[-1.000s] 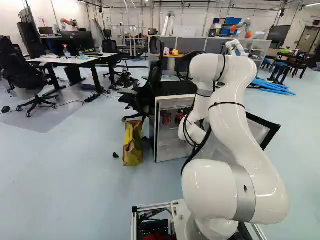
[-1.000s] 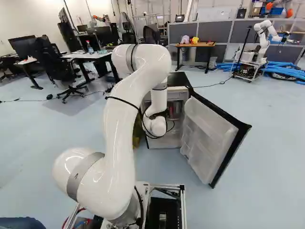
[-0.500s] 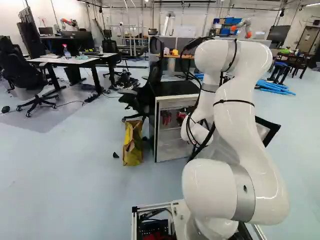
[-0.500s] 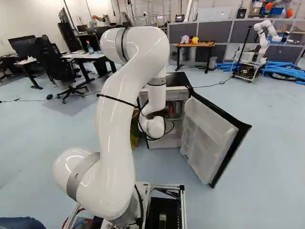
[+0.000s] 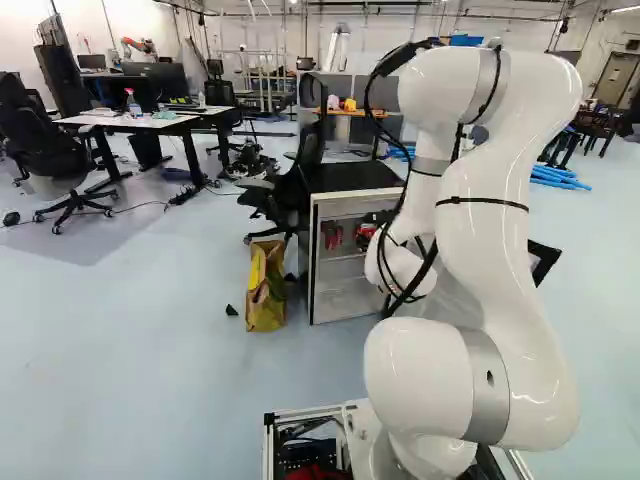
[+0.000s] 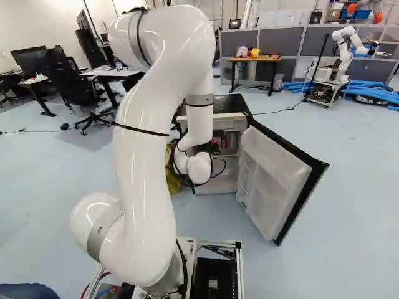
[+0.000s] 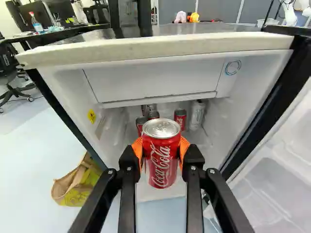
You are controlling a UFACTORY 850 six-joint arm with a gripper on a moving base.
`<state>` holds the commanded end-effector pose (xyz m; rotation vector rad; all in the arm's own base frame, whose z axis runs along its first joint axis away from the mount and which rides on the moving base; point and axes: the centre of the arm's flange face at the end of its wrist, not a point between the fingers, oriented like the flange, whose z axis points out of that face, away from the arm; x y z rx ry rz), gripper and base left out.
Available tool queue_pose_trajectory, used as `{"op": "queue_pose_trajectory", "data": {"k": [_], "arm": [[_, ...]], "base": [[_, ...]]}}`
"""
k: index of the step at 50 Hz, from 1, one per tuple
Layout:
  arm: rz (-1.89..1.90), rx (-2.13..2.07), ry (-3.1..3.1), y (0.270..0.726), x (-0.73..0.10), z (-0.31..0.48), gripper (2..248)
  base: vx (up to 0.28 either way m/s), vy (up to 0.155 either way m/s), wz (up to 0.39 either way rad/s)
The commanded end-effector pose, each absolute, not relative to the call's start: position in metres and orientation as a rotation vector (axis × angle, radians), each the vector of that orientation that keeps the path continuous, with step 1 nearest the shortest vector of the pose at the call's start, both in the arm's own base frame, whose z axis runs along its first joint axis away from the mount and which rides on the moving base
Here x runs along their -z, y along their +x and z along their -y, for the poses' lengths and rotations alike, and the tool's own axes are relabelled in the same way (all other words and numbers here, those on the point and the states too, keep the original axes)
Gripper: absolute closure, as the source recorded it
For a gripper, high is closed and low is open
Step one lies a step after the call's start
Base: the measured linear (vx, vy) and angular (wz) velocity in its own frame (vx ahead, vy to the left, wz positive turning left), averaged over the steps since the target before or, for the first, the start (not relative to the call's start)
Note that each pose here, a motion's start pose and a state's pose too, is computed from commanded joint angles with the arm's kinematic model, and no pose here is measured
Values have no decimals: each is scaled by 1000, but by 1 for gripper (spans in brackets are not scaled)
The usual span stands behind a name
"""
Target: Grab a drink from the fridge
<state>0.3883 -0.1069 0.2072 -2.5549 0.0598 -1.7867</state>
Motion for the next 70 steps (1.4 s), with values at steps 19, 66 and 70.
{"op": "queue_pose_trajectory", "data": {"k": [19,66,70], "arm": [[-63,1812,-2547,363,-233,100,155],[-27,1903,-2514,358,-278,98,155],[-22,1901,-2518,358,-280,98,155]], "base": [[0,0,0],[0,0,0],[0,0,0]]}}
